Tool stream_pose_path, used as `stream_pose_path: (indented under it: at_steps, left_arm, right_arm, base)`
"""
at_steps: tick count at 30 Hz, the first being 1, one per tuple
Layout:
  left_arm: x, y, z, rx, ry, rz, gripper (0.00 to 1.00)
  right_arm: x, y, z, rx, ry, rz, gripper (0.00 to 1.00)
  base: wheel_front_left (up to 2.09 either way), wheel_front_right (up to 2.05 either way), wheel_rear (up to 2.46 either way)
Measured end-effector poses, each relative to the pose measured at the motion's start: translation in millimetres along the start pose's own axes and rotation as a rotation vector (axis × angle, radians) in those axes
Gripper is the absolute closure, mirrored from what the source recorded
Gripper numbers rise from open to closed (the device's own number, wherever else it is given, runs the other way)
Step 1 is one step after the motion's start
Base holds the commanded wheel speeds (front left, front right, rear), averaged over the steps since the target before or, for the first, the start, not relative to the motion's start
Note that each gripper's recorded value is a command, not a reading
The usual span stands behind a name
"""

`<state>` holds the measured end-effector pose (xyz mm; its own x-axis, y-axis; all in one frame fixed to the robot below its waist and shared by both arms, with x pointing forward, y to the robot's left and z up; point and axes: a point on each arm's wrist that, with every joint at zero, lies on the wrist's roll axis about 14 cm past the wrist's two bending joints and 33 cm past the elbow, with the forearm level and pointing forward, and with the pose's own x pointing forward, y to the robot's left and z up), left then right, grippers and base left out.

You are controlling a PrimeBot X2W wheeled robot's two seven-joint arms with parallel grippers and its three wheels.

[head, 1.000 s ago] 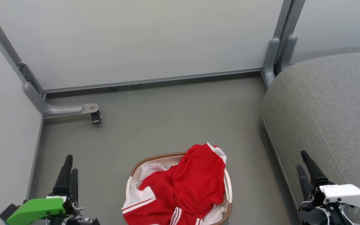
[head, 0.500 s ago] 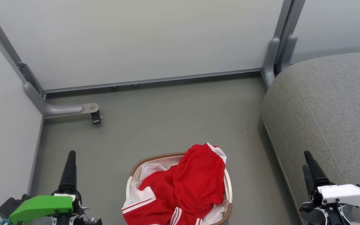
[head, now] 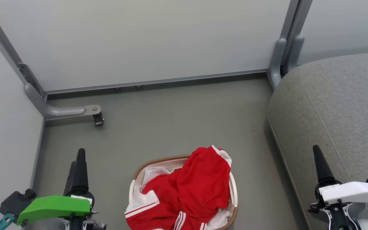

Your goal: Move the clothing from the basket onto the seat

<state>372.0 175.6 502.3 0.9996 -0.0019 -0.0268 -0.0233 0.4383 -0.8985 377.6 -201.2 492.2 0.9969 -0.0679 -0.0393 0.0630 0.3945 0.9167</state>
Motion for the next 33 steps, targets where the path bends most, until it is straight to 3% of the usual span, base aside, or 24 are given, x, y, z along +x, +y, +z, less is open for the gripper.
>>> stream_pose_path:
  at_steps: [16,33]
  left_arm:
    - [-6,-1,-15,0.363,0.025,0.001,0.00]
    - [-18,13,-21,0.563,0.032,0.027,0.00]
  right_arm:
    - [-2,18,-15,-0.351,0.032,0.078,0.00]
    - [-4,23,-27,-0.623,0.049,0.127,0.00]
  base:
    - [0.00,0.00,0.00]
    - [0.00,0.00,0.00]
